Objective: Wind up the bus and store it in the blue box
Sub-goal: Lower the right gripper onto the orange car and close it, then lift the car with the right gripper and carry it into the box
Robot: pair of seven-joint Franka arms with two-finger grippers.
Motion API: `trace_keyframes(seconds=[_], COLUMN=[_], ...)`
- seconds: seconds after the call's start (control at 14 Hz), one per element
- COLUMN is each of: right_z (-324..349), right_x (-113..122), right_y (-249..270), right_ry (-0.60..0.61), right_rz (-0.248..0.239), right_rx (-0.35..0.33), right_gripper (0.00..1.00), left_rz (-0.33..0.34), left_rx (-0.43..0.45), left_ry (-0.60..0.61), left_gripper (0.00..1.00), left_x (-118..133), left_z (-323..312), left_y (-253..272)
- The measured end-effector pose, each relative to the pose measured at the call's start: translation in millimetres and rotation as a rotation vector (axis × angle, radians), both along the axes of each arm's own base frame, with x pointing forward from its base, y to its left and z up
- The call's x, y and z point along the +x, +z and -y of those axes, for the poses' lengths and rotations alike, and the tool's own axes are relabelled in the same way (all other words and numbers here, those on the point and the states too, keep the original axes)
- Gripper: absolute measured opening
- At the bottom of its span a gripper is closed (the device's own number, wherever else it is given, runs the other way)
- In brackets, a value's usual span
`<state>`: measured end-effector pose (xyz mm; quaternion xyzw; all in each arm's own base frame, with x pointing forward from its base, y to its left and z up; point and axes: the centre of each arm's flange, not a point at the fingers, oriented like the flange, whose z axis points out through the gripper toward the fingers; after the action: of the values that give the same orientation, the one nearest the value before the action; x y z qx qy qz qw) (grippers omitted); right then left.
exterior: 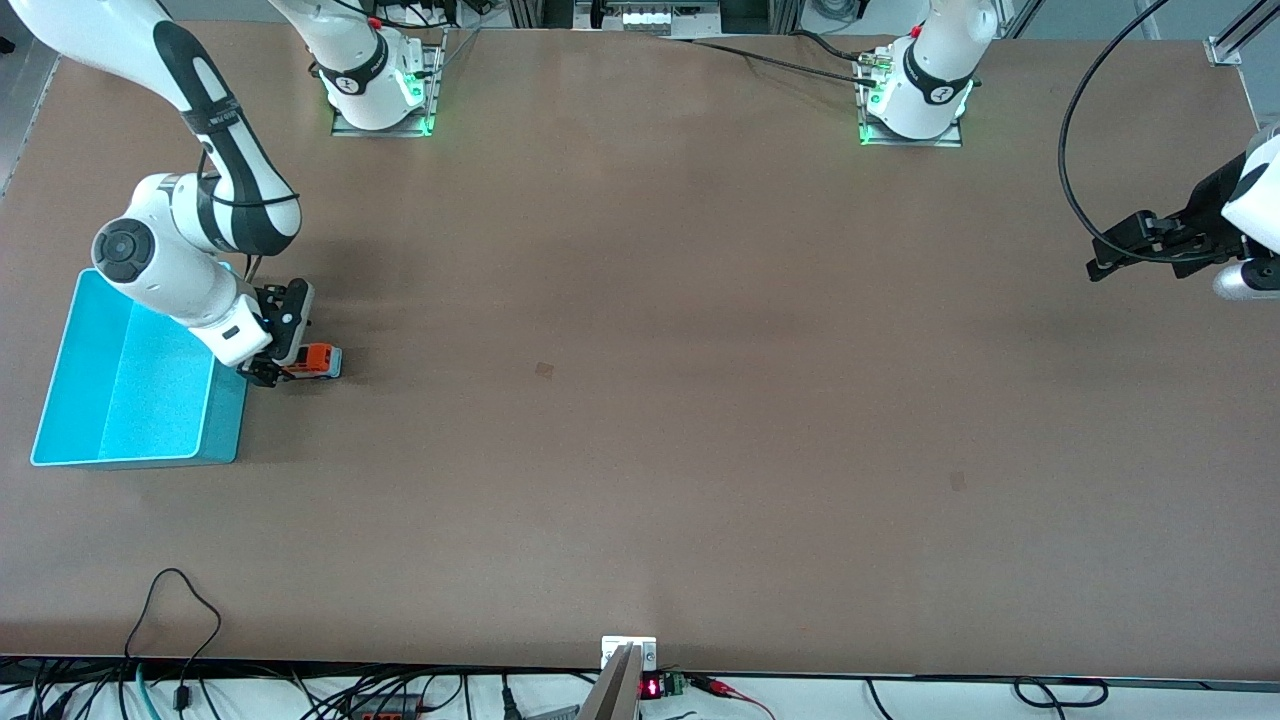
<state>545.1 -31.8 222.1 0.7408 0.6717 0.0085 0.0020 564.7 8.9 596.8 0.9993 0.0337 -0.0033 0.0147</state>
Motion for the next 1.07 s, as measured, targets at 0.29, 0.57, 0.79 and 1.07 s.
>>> trace_keyframes(seconds=[0.29,0.57,0.79,1.07], right_z=[2.4,8.5,12.0,-4.9], right_x=[1.0,1.1,3.0,18.4], right_y=[-16.8,-23.4,-20.0,20.0], right_ry=[0.009,0.033,0.006,-0.315], right_rz=[0.017,0.026,0.034,0.028], right_rx=[0.010,0.013,0.014,0.018], right_gripper=[1.00,0.57,0.54,0.54], left_rz=[-0.006,0.000,0.001,0.014], left_rx=[0.000,0.000,0.000,0.000], left_ry=[0.004,0.004,0.005,0.006], left_gripper=[1.00,1.00,1.00,1.00], left_x=[1.6,3.7,4.4,6.5], left_z=[-2.3,-2.5,-3.1,-3.7], left_y=[-4.0,-5.3,-6.0,-5.8])
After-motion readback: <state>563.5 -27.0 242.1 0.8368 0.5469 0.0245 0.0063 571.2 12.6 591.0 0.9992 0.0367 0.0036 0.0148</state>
